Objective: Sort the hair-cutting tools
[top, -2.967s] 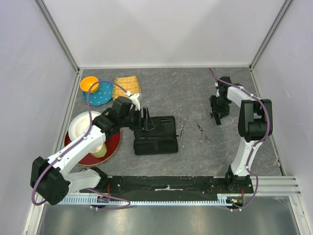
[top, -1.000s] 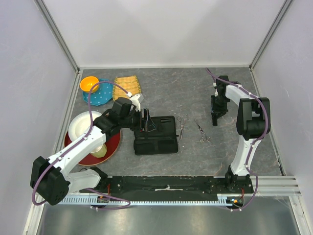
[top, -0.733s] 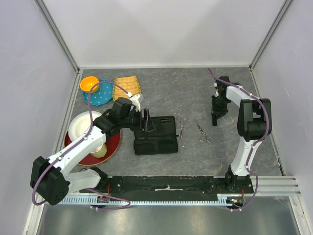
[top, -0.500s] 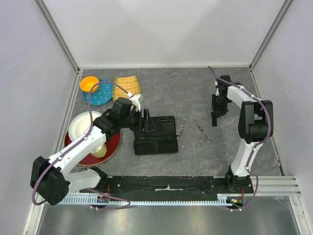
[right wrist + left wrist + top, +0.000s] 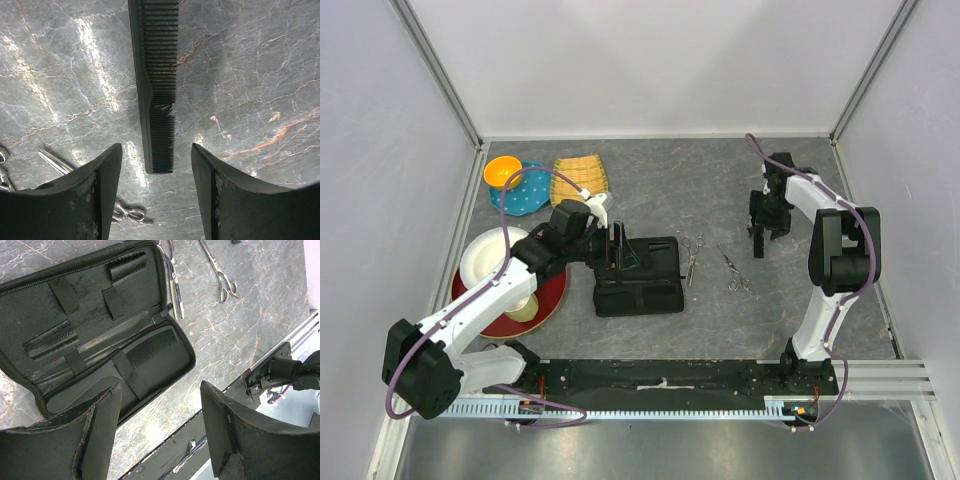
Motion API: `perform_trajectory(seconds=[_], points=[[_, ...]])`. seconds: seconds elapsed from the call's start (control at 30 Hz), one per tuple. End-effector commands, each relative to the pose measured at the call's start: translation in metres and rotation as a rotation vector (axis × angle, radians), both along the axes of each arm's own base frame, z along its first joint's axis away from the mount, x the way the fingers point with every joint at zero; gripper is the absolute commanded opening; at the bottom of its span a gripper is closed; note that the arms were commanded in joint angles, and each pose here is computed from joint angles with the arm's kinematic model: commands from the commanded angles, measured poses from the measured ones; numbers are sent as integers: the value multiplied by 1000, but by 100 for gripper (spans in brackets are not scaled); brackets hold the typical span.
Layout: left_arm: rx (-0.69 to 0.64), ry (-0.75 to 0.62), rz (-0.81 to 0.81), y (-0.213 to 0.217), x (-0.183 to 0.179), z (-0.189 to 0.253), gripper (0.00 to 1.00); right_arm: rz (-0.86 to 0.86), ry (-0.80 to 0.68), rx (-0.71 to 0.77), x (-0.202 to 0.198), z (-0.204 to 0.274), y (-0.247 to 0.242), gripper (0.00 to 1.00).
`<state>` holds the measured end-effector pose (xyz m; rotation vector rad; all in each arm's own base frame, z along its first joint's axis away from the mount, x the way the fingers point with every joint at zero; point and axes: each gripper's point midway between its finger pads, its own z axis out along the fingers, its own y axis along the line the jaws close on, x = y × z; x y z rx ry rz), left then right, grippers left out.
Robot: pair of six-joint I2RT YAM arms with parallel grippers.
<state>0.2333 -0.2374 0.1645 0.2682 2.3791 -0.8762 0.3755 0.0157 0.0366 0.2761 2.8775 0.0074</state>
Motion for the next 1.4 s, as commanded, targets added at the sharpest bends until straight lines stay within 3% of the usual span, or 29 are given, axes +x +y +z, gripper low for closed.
perform_trajectory(seconds=[0.0, 0.2, 0.47, 0.83, 1.37], points=[[-45, -21, -6, -5, 3, 10, 71, -14, 30, 5, -5, -14, 2, 64], [-44, -18, -7, -6, 3, 9, 71, 1, 60, -6, -9, -27, 10, 61], [-45, -19, -7, -6, 3, 9, 71, -23, 86, -28, -16, -40, 9, 46], [-49, -23, -6, -6, 3, 11, 71, -65, 93, -34, -21, -49, 8, 36], [-51, -13, -13, -7, 2, 8, 71, -50, 8, 18, -22, -14, 22, 34]])
